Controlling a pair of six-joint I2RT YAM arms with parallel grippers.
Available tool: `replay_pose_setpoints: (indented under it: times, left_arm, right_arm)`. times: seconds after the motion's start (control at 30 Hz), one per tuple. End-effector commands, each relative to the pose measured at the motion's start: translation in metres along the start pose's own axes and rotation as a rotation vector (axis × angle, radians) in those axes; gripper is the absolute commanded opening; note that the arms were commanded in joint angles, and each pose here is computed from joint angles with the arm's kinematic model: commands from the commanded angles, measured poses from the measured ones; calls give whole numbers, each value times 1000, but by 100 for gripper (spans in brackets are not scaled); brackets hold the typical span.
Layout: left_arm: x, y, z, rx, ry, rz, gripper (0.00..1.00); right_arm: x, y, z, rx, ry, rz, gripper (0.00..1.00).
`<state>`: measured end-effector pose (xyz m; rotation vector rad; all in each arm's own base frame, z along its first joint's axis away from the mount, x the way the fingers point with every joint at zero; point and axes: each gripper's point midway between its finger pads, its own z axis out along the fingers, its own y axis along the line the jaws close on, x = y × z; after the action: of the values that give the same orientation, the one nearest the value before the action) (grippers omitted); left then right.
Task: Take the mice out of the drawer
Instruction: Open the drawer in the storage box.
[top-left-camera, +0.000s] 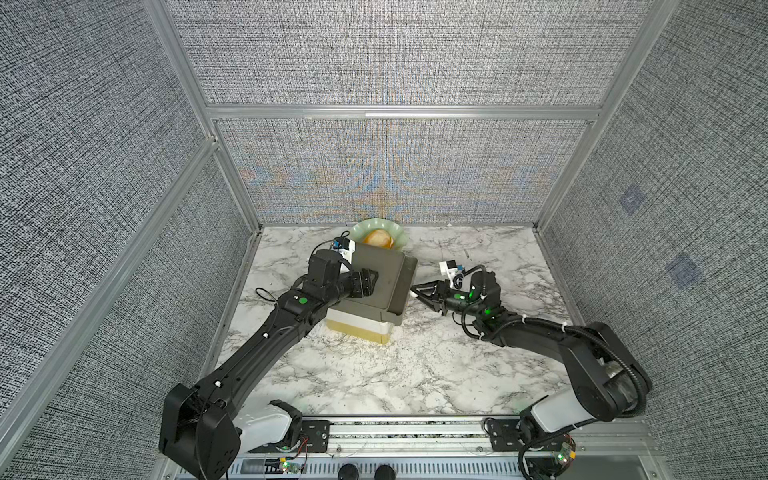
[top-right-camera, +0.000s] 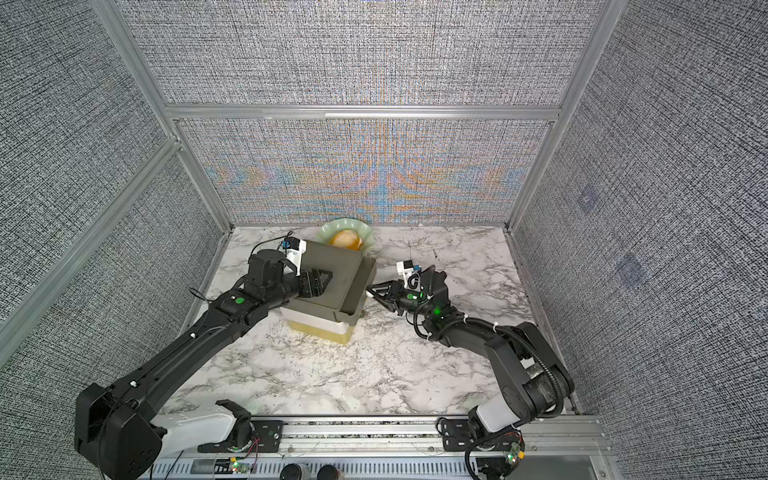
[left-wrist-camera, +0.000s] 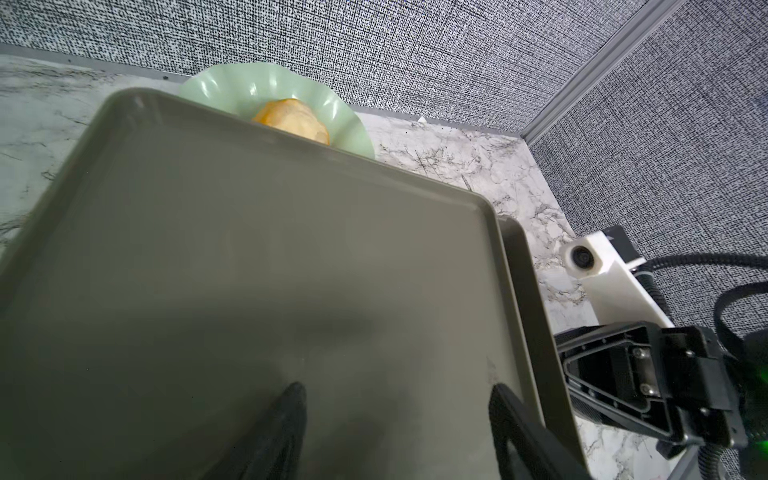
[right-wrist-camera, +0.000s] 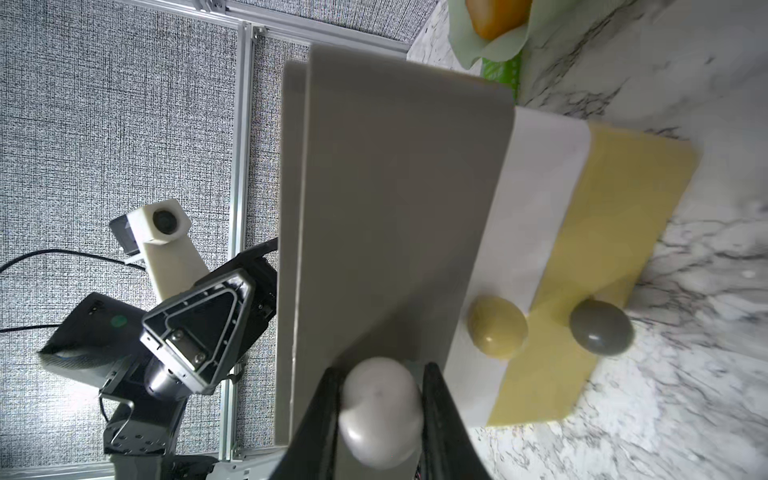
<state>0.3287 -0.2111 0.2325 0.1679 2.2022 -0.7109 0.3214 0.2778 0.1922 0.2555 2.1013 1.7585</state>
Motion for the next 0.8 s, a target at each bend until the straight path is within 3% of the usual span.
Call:
replay_pose_setpoints:
  times: [0.0,0.47,0.77]
  left_arm:
    - [30,18,0,-76,113,-24,72]
    - [30,21,-1,-89,111,-25,72]
    - [29,17,-2,-72,108,-22,72]
  right_arm:
    - [2,-7,-11,32,-2,14,23]
    - [-6,-25,-66,93,-72,53,22]
    - [-8,-34,-81,153,-92,49,22]
